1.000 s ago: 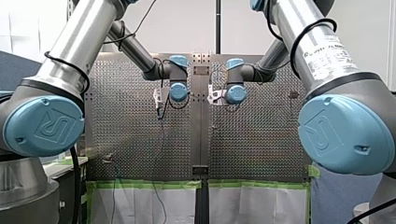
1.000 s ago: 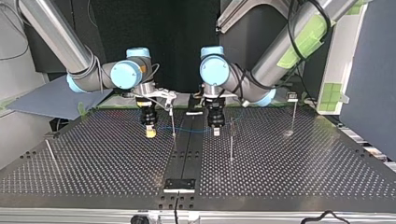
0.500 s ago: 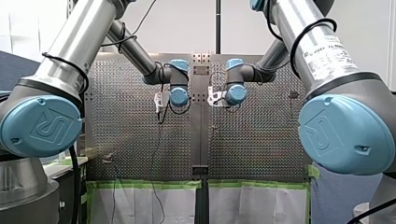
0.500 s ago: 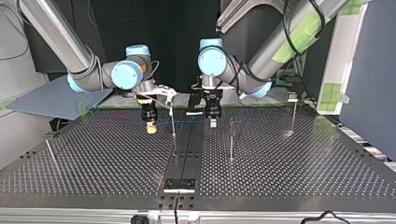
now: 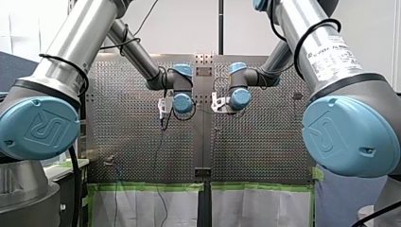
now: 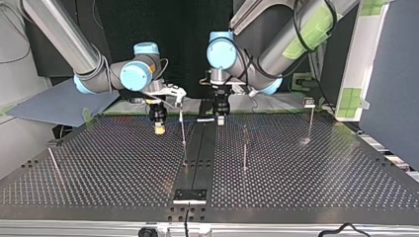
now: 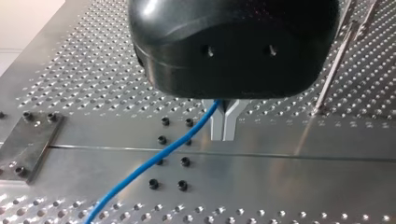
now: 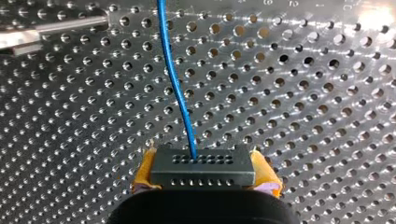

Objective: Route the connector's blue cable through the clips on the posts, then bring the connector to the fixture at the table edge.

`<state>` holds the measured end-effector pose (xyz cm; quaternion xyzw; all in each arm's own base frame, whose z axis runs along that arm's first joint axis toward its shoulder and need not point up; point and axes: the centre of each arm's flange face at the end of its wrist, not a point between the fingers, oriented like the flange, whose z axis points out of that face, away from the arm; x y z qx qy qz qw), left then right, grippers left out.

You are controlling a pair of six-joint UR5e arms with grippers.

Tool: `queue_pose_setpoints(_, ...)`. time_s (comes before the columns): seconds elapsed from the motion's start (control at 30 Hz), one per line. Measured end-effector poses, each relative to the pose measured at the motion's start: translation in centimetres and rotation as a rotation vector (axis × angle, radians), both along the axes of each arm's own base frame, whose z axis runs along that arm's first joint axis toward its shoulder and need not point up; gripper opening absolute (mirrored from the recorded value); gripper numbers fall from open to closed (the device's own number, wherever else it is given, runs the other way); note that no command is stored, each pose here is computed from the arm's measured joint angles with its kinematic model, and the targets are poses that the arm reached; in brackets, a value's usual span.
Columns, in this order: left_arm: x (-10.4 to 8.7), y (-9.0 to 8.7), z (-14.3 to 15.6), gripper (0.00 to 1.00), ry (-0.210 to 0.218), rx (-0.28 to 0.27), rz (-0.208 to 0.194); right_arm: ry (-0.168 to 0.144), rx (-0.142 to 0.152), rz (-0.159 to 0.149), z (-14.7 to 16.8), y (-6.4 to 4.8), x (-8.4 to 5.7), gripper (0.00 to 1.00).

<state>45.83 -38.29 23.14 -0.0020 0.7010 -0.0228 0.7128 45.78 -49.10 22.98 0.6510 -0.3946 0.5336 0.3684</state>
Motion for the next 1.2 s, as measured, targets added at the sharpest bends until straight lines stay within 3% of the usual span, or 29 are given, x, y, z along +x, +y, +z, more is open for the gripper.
queue_pose_setpoints(0.23, -0.4, 0.0, -0.9, 0.00, 0.007, 0.005, -0.006, 0.014, 0.012, -0.010, -0.9, 0.5, -0.4, 0.12)
queue_pose_setpoints(0.7, -0.5, -0.9, -7.1, 0.00, 0.064, 0.035, -0.030, 0.040, 0.045, -0.040, -4.0, 1.9, -2.2, 0.12)
queue_pose_setpoints(0.93, -0.8, -1.2, -7.7, 0.00, 0.074, 0.041, -0.035, 0.049, 0.055, -0.049, -5.6, 2.8, -3.1, 0.12)
queue_pose_setpoints(1.2, -1.8, -1.9, -8.0, 0.00, 0.081, 0.046, -0.053, 0.057, 0.059, -0.049, -6.1, 3.0, -3.4, 0.12)
